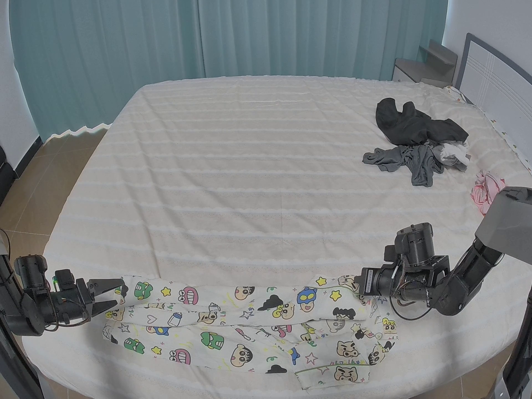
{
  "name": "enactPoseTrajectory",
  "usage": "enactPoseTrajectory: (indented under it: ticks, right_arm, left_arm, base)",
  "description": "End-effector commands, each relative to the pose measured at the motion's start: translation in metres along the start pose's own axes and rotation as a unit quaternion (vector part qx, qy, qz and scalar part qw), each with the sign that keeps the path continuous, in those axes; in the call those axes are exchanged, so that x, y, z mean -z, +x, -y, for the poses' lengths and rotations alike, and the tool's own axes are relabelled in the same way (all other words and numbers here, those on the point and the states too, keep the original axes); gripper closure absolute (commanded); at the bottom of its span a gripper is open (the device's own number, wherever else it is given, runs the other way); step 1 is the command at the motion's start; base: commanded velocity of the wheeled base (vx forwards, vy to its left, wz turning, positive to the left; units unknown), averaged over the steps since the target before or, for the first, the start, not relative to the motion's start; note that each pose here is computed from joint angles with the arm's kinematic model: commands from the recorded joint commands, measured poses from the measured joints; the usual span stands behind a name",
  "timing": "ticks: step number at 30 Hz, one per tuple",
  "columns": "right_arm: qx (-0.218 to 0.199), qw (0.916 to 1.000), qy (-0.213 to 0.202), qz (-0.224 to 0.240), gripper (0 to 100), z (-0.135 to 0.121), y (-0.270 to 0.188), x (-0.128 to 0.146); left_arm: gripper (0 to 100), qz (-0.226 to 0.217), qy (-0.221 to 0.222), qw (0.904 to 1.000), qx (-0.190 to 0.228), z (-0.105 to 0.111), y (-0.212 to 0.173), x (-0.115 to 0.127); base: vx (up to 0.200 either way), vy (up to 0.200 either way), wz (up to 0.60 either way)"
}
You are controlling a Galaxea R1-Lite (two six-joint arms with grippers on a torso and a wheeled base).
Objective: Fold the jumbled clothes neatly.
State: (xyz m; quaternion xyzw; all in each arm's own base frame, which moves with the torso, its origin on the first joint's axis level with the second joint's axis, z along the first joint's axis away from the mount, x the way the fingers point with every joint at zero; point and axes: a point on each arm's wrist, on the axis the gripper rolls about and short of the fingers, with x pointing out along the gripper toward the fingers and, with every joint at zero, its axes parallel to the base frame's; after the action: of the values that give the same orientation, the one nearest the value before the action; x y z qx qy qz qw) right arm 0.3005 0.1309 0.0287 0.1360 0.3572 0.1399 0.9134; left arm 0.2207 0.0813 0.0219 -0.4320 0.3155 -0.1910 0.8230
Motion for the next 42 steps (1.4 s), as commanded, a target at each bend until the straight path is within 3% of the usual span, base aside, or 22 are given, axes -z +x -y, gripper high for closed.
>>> enactPoseTrajectory:
  ticks: [1, 3, 4, 13, 19, 24, 29, 35, 42]
  right_arm:
    - [0.023, 0.9993, 0.004, -0.028, 100, 0.008, 0.010, 0.009]
    - [0.024, 0.9992, 0.004, -0.031, 100, 0.008, 0.009, 0.009]
    - [0.024, 0.9992, 0.004, -0.031, 0, 0.008, 0.009, 0.009]
    - [0.021, 0.9993, -0.002, 0.031, 0, -0.004, -0.013, -0.016]
    - [-0.012, 0.9967, -0.010, 0.079, 0, -0.027, -0.037, -0.036]
    - [-0.048, 0.9976, 0.007, 0.049, 0, -0.052, -0.032, -0.017]
    - [-0.060, 0.9975, 0.039, 0.002, 0, -0.062, -0.010, 0.004]
    - [-0.043, 0.9949, 0.073, -0.055, 0, -0.045, 0.019, 0.025]
    - [-0.018, 0.9910, 0.118, -0.060, 0, -0.020, 0.023, 0.021]
  left_arm:
    - [0, -0.001, -0.002, 1.0000, -0.001, -0.001, 0.001, 0.000]
    - [0, -0.002, -0.002, 1.0000, 0.000, -0.001, 0.001, 0.000]
    - [0, -0.002, -0.002, 1.0000, 0.000, -0.001, 0.001, 0.000]
    - [0, -0.004, -0.001, 1.0000, 0.001, 0.000, 0.002, 0.001]
    - [0, -0.005, -0.001, 1.0000, 0.002, 0.000, 0.002, 0.001]
    - [0, -0.004, 0.000, 1.0000, 0.001, 0.000, 0.002, 0.001]
    - [0, -0.004, 0.000, 1.0000, 0.001, 0.000, 0.002, 0.001]
    - [0, -0.006, -0.003, 1.0000, 0.001, -0.002, 0.004, 0.000]
    - [0, -0.006, -0.004, 1.0000, 0.000, -0.003, 0.004, 0.000]
  base:
    - [0.000, 0.000, 0.00]
    - [0.000, 0.000, 0.00]
    - [0.000, 0.000, 0.00]
    - [0.000, 0.000, 0.00]
    - [0.000, 0.000, 0.00]
    - [0.000, 0.000, 0.00]
    - [0.000, 0.000, 0.00]
    - [0.000, 0.000, 0.00]
    - [0.000, 0.000, 0.00]
